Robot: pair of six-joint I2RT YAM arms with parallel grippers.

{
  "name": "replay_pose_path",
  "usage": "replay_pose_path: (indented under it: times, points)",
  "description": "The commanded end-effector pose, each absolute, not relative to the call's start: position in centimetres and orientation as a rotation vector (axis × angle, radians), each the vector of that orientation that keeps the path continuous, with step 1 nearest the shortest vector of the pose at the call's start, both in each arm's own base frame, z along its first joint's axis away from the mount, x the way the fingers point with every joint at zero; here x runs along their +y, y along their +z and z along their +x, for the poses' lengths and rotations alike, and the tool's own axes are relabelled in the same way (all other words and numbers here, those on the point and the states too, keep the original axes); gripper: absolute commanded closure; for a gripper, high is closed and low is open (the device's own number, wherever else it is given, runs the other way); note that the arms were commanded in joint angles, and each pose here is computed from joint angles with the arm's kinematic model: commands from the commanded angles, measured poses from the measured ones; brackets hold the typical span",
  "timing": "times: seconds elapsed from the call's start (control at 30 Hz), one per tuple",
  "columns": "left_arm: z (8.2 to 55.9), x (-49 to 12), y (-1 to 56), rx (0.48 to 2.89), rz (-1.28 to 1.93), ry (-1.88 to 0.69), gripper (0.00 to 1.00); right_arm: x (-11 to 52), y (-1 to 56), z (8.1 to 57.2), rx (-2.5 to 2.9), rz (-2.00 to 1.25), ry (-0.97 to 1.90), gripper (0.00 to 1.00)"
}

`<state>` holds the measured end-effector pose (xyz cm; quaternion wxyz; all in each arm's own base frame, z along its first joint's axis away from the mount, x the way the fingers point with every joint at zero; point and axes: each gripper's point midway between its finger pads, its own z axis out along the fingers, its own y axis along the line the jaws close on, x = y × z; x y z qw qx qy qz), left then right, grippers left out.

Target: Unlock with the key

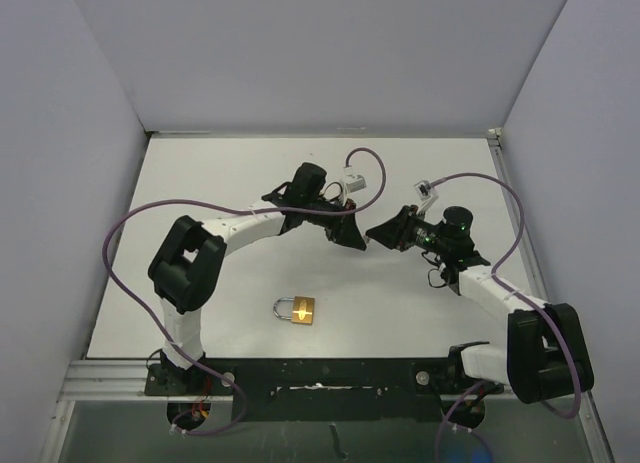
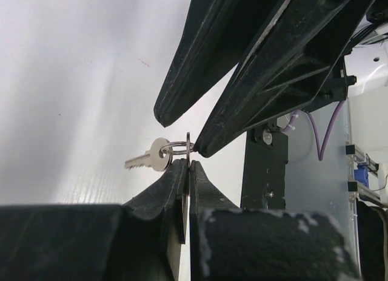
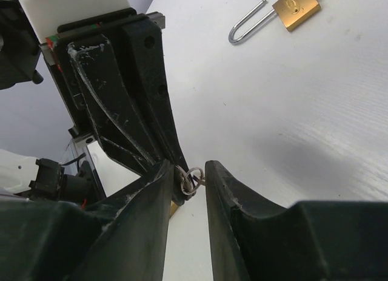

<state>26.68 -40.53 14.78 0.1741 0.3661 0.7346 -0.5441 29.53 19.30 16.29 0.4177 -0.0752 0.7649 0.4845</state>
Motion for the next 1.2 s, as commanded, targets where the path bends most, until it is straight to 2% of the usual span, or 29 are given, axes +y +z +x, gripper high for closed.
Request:
replay_pose_path:
  times: [0.0,0.67,0.77,0.97,1.0,1.07,1.13,1.17]
  points:
    - [27.3,-41.6,16.8,1.981,1.069,-1.574,1.00,19.6,18.0,29.8,1.830,-0.242,1.237,0.73]
    - [27.4,-42.2,17.7,1.945,1.071,-1.599,1.00,19.8,17.2,29.4,1.840,-0.250,1.270,0.78]
    - [27.2,-42.4,17.8,1.935,1.077,-1.609,1.00,19.9,17.3,29.3,1.835,-0.251,1.275,0.81]
    - [27.3,-42.5,17.9,1.931,1.067,-1.615,1.00,20.0,17.3,29.3,1.830,-0.253,1.288,0.93]
    - [27.4,-42.5,17.9,1.932,1.063,-1.612,0.98,20.0,17.3,29.3,1.828,-0.252,1.290,0.96]
    - [27.4,-42.5,17.8,1.937,1.054,-1.603,0.85,20.0,17.4,29.3,1.827,-0.249,1.292,0.99]
    - [27.6,-42.5,17.9,1.935,1.044,-1.599,0.76,19.9,17.3,29.3,1.829,-0.241,1.293,1.00]
    - [27.6,-42.4,17.8,1.937,1.039,-1.595,0.68,19.9,17.3,29.3,1.827,-0.239,1.294,1.00]
